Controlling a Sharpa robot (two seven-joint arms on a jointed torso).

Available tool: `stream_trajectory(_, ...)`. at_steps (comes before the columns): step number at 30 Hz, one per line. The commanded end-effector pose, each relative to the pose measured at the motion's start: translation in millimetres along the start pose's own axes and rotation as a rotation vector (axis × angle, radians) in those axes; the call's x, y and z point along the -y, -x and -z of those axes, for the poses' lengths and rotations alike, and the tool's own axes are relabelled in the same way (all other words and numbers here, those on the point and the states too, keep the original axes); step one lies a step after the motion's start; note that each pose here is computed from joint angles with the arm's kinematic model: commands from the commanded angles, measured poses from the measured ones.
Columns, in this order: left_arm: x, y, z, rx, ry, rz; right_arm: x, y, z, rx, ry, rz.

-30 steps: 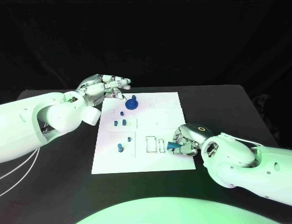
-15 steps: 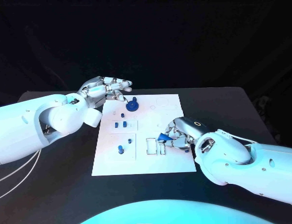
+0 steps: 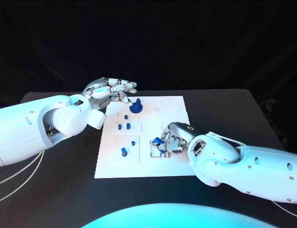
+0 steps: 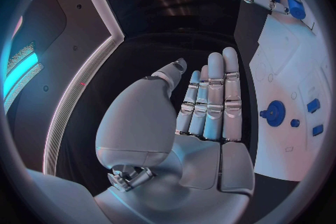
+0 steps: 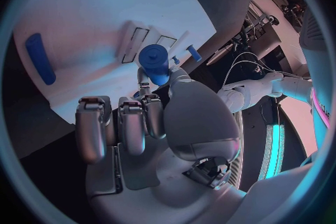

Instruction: Assemble the parts on the task board

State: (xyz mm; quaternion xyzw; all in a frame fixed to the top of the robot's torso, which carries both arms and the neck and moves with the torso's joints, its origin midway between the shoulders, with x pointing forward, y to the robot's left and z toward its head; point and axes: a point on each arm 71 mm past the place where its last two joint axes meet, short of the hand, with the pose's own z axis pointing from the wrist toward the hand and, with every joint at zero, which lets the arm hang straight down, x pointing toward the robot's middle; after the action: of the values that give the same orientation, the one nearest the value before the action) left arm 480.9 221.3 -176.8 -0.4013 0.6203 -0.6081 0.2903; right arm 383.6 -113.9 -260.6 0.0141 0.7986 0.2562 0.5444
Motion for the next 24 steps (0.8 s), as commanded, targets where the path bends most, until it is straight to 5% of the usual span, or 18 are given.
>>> stream_trajectory(1,0.9,-3.3,-0.5,-0.024,-0.008,0.003,2.3,-3.7,-1.4,-0.038,-0.037,0.000)
stream_trajectory(24,0.9,-3.3,-0.5,-0.025,-0.007,0.003,-0.4,-5.1,-2.9,-0.032,-0.037,0.017)
